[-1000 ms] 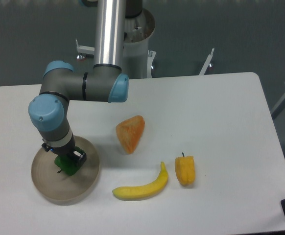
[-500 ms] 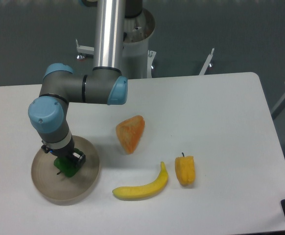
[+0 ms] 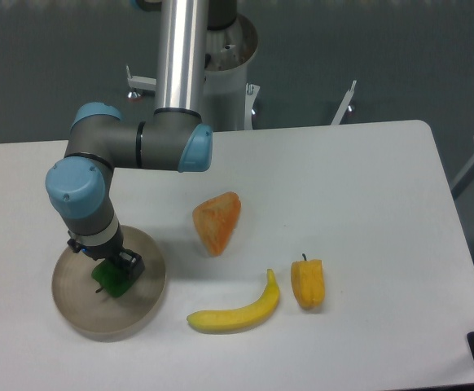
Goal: Place the green pepper on the plate
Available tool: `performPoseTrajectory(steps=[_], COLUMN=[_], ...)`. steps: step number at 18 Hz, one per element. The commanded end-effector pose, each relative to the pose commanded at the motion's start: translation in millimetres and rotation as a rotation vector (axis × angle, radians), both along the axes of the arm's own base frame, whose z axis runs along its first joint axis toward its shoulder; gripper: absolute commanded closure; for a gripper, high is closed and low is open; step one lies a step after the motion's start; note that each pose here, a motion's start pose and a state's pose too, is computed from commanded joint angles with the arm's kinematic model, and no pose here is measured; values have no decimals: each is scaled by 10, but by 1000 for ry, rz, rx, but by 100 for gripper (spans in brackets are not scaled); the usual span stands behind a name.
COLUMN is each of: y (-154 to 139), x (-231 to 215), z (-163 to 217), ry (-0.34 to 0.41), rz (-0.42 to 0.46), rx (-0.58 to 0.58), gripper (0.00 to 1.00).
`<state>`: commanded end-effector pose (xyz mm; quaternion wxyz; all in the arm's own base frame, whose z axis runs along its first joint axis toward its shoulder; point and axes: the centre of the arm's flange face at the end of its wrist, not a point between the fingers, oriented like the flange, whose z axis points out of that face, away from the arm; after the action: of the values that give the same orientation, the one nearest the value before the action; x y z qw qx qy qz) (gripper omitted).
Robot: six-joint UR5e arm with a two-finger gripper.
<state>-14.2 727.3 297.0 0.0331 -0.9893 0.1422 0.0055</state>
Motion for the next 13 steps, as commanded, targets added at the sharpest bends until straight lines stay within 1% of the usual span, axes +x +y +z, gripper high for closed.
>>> performPoseTrajectory(steps=[1,3,5,7,10,13], y=[-8,-45,-127,-223,-333,-426], x=[-11,-71,-385,-694,-1106,-1507], z=[31,110,228,353,485,535], ry=[4,13,43,85,107,121], rz=[-21,-93,-145,-172,-204,-263], rx=[3,9,12,8,11,8], gripper=[9,9,9,9,9,9])
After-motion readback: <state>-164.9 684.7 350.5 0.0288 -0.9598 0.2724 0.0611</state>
